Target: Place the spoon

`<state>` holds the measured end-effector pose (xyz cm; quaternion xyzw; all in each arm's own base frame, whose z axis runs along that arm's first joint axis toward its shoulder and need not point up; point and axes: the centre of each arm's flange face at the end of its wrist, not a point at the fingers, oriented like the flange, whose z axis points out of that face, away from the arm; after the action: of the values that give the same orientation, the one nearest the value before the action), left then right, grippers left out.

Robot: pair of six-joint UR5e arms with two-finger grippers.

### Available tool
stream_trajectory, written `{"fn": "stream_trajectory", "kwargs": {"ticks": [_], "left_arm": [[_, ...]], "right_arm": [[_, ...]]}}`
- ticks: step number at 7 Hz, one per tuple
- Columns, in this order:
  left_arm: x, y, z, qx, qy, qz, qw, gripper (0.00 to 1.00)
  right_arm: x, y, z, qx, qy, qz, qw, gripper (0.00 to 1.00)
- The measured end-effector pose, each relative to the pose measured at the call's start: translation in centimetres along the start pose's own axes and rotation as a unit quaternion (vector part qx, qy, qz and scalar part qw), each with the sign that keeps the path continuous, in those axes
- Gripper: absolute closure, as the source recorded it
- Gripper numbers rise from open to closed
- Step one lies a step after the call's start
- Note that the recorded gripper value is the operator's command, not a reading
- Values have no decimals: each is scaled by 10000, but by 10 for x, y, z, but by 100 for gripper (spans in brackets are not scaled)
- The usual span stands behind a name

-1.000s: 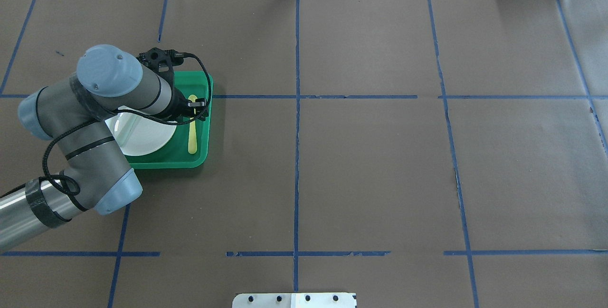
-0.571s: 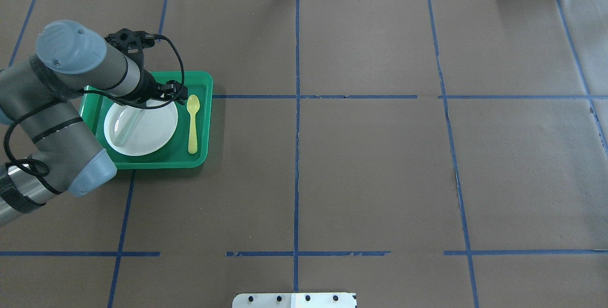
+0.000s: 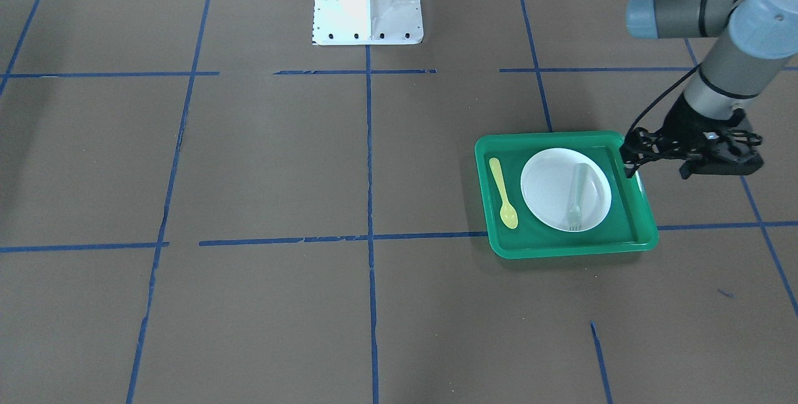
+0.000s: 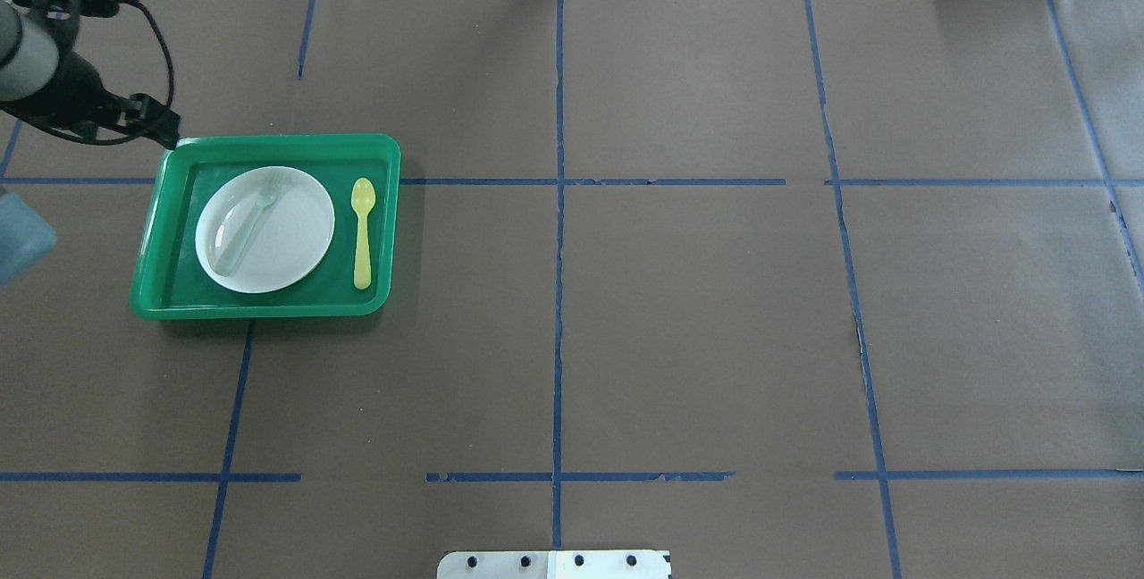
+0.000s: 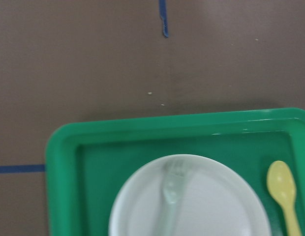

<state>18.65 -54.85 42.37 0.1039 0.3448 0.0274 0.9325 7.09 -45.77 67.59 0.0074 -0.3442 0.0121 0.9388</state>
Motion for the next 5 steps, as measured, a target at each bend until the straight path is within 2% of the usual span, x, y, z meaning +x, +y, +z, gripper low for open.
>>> {"fn": "stream_trajectory", "kwargs": {"ticks": [2, 3, 5], "left_arm": [[-126, 21, -25, -397, -175, 461, 9980, 0], [-186, 44, -33, -612, -131, 359, 9974, 0], [-268, 101, -38, -847, 334, -34, 9958, 0]], "right_arm": [[0, 0, 0, -1, 0, 1, 10000, 0], [0, 0, 0, -1, 0, 1, 10000, 0], [0, 0, 0, 0, 0, 0, 10000, 0]]}}
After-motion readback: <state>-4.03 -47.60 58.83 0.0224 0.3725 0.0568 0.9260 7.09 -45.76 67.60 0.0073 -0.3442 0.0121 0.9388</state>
